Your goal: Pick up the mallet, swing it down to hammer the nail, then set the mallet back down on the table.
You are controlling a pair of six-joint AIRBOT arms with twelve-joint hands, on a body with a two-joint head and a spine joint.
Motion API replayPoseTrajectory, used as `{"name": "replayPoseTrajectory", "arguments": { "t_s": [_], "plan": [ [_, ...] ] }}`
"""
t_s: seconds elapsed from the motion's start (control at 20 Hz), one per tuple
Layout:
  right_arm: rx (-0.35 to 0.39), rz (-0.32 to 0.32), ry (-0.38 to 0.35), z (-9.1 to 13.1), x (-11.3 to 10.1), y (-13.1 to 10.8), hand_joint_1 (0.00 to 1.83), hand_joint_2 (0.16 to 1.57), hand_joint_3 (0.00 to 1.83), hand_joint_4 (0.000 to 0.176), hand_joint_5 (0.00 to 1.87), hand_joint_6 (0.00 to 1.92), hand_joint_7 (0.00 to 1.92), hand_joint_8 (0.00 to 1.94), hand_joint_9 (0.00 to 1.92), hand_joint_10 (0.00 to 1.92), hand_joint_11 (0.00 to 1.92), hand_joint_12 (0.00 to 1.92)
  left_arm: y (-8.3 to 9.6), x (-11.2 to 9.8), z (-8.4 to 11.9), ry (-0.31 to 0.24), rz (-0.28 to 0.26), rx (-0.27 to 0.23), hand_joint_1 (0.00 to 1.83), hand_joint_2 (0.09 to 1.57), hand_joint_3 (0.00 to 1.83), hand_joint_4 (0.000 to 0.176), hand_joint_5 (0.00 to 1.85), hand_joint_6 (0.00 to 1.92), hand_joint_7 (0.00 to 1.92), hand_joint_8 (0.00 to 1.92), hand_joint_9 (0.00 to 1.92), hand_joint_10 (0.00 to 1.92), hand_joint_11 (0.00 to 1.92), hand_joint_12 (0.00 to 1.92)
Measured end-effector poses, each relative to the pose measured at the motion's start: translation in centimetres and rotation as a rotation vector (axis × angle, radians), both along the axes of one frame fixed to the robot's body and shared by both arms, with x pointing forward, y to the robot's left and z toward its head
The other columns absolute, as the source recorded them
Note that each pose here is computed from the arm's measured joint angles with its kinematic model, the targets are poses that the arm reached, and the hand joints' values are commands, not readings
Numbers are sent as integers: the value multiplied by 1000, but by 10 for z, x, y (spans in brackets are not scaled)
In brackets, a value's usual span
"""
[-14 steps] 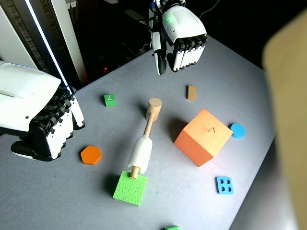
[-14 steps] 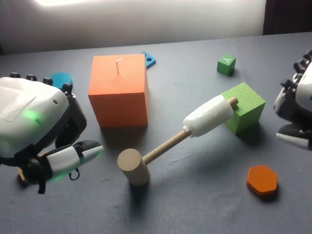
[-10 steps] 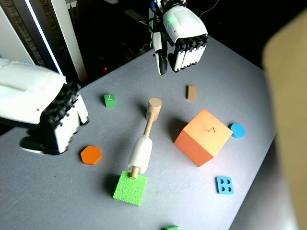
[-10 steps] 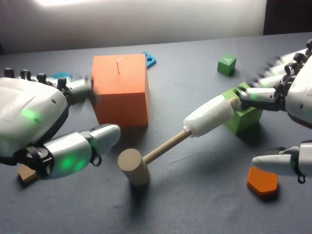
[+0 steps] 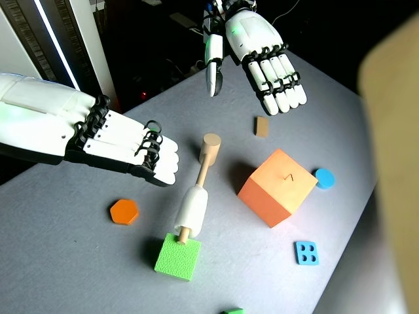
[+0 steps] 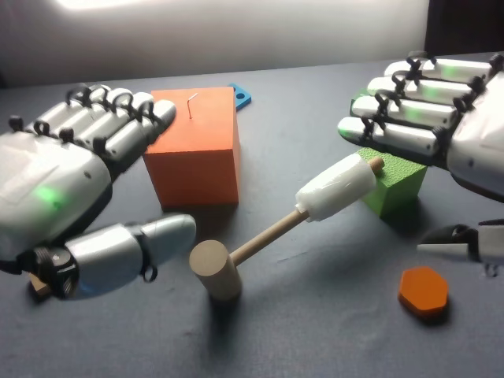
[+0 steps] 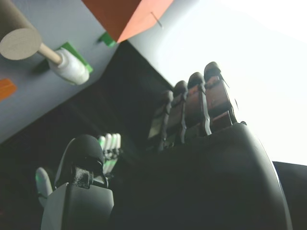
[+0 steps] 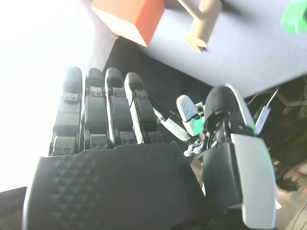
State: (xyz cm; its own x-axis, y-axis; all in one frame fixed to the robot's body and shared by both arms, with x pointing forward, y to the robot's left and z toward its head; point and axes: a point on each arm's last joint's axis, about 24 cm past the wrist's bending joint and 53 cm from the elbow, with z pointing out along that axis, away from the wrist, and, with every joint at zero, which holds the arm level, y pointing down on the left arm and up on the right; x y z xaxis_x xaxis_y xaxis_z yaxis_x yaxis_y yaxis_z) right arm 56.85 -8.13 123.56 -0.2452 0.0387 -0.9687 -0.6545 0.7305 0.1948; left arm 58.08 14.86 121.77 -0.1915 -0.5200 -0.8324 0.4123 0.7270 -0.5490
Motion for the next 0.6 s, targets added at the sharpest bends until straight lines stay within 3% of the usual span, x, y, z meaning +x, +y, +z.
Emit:
{"name": "replayPoseTrajectory", "arguments": {
  "t_s": [0.2, 0.25, 0.4, 0.6],
  "plan": [
    [7, 42, 39, -6, 3, 19, 1131, 915, 0, 0, 0, 0, 0, 0, 0, 0, 0, 278, 1, 5, -5, 3, -66, 7, 0, 1284, 14, 0, 0, 0, 0, 0, 0, 0, 0, 0],
    [0, 58, 52, -7, 5, 24, 1174, 883, 0, 0, 7, 1, 0, 0, 0, 0, 0, 382, 2, 6, -8, 5, -90, 17, 0, 1284, 14, 0, 0, 0, 0, 0, 0, 0, 0, 0],
    [-33, 77, 84, -12, 12, 25, 1254, 881, 0, 0, 5, 1, 0, 0, 0, 0, 0, 442, 4, 9, -21, 37, -133, 60, 0, 1286, 12, 0, 0, 0, 0, 0, 0, 0, 0, 0],
    [-63, 78, 270, -40, 23, 20, 1330, 888, 0, 0, 47, 7, 3, 0, 18, 4, 0, 528, 10, 16, -26, 38, -160, 106, 0, 1281, 8, 0, 0, 0, 0, 0, 0, 0, 0, 0]
  ]
}}
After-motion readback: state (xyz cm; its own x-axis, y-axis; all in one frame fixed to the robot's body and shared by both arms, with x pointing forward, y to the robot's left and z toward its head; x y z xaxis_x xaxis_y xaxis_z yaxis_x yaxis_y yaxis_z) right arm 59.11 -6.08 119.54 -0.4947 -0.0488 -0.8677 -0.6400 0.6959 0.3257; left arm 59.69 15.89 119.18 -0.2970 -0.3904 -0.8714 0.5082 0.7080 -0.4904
